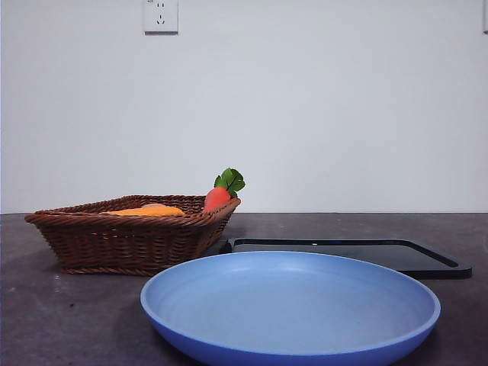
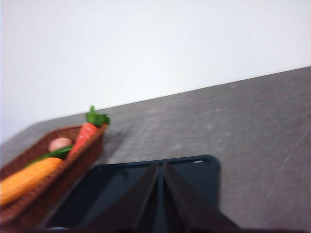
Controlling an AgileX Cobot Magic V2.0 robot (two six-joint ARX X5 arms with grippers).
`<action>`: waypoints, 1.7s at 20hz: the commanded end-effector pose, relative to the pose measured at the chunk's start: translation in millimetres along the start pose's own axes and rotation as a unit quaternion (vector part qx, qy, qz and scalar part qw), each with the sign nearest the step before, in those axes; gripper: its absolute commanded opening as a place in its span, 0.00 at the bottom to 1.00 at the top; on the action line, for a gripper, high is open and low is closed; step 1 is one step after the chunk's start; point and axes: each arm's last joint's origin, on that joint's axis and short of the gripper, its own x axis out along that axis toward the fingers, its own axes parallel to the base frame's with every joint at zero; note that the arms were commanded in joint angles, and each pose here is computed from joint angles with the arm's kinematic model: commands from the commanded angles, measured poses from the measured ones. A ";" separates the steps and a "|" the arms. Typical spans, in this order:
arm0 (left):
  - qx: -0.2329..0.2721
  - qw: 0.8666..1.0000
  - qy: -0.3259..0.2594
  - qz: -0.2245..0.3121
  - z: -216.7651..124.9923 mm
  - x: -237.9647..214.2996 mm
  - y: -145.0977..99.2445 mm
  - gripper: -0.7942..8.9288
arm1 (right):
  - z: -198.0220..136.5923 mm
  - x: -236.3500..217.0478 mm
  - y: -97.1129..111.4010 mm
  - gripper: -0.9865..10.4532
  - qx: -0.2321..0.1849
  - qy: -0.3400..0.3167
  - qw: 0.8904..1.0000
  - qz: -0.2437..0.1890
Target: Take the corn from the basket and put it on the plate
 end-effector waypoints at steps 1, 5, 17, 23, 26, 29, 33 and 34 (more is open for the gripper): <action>-0.022 0.999 -0.005 -0.035 9.9 -3.5 -7.6 0.09 | 11.3 -2.3 5.8 0.09 0.044 -0.009 0.999 0.011; -0.022 0.998 -0.007 -0.065 24.6 -9.1 -18.1 0.09 | 26.0 -6.5 14.6 0.09 0.040 -0.009 0.999 0.031; 0.021 0.987 0.101 -0.121 74.5 -18.7 -51.9 0.09 | 73.5 -12.7 39.3 0.09 0.007 0.095 0.994 0.057; 0.068 0.971 0.180 -0.144 94.8 -15.7 -64.1 0.09 | 93.2 -4.9 47.3 0.09 -0.014 0.193 0.978 0.074; 0.088 0.961 0.217 -0.144 101.3 -14.0 -67.9 0.09 | 98.9 -0.6 49.9 0.09 -0.031 0.244 0.966 0.079; 0.094 0.953 0.245 -0.148 105.2 -11.1 -71.5 0.09 | 102.0 3.4 52.7 0.09 -0.046 0.292 0.951 0.090; 0.099 0.943 0.273 -0.160 106.1 -6.9 -75.4 0.09 | 101.1 9.1 55.4 0.09 -0.055 0.341 0.932 0.108; 0.099 0.941 0.280 -0.163 104.9 -5.7 -76.0 0.09 | 99.8 10.7 56.0 0.09 -0.056 0.352 0.928 0.112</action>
